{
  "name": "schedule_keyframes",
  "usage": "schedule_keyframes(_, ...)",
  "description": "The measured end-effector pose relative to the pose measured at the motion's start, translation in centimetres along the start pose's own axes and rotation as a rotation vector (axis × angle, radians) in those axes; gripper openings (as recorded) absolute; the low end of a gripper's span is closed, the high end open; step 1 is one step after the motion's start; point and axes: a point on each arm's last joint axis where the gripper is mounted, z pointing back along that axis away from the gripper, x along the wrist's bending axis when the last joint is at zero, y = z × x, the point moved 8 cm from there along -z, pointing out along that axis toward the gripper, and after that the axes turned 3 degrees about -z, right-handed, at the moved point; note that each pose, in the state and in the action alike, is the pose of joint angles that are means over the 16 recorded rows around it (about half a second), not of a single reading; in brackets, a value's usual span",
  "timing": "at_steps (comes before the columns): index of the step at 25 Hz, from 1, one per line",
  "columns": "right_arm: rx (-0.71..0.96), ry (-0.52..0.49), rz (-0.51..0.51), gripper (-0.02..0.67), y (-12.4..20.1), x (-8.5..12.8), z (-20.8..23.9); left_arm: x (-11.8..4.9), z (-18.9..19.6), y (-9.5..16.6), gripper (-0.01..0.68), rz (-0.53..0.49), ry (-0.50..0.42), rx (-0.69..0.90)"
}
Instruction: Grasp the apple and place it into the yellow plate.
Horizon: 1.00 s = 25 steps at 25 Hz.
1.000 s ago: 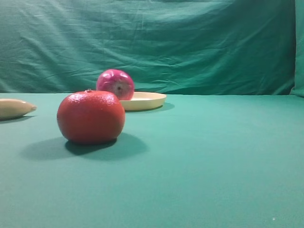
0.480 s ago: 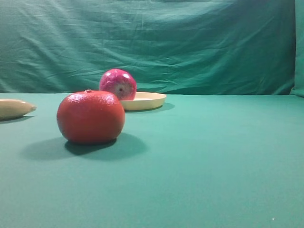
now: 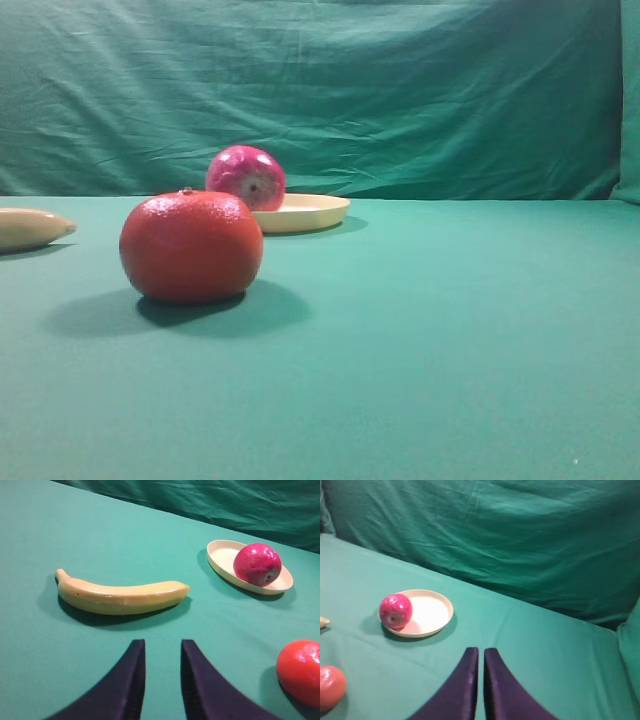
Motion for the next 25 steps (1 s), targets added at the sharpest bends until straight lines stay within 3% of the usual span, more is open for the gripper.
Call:
schedule_keyframes(16,-0.038,0.128,-0.039,0.0,13.4,-1.0,-0.9,0.0,0.0,0.0,0.157,0.0,0.0,0.0)
schedule_keyframes(25,0.033,0.17,-0.075,0.0,17.8,-1.4,-2.3,0.0,0.0,0.0,0.157,0.0,0.0,0.0)
